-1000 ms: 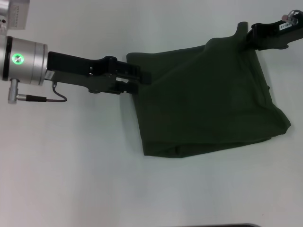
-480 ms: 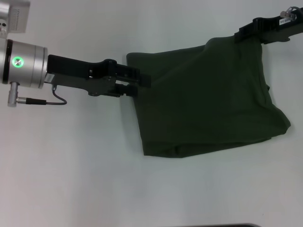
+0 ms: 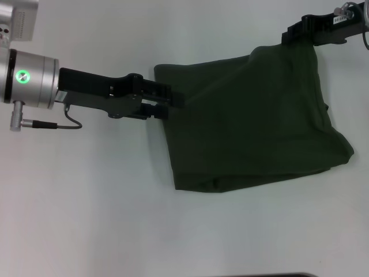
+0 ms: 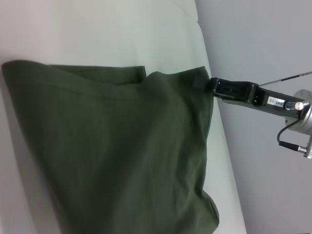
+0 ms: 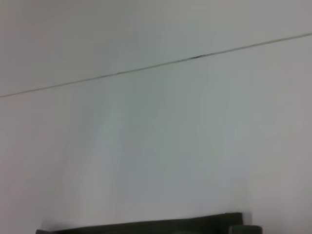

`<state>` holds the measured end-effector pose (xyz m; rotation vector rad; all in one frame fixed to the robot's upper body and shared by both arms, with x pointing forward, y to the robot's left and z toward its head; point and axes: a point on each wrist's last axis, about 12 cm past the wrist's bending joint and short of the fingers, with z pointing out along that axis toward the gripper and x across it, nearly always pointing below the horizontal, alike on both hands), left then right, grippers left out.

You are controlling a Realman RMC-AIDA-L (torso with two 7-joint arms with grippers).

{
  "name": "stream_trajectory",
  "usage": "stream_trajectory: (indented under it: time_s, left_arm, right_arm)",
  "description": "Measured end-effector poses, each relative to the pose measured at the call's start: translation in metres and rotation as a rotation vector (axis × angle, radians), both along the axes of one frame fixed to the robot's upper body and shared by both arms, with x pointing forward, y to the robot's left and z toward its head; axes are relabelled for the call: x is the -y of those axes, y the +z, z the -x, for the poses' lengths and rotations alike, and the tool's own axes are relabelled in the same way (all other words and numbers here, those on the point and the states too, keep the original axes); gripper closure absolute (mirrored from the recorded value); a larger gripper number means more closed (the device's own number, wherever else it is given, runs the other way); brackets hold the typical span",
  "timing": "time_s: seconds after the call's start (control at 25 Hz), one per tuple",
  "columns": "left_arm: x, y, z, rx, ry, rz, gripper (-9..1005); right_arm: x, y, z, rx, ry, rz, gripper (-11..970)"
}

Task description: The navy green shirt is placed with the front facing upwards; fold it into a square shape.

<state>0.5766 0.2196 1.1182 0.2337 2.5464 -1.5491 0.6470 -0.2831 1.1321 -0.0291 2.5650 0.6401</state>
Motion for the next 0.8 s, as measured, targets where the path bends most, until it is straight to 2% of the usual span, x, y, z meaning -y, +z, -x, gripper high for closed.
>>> stream_trajectory:
  time_s: [0.12,0.32,0.64,0.8]
  left_arm:
    - [0.0001,0.0000,0.0000,0.000,0.000,0.000,415]
    - [0.0019,0.0007,-0.0006,0.001,-0.006,0.000,414]
    - [0.0028,-0.0005,0.0004,-0.002,-0.006,0.002,414]
    - [0.0024,-0.0003,0.0001,-0.001,-0.002,0.004,414]
  right_arm:
    - [-0.0028,-0.0019,0.0003,0.000,0.015,0.003,542]
    - [-0.0060,-0.0023,-0.0006,0.015,0.026,0.009,779]
    - [-0.0034,-0.0011,-0.0028,0.037,0.007,0.014,892]
    - [-0.0052,-0.0068,-0.0003,0.010,0.003,0.003,934]
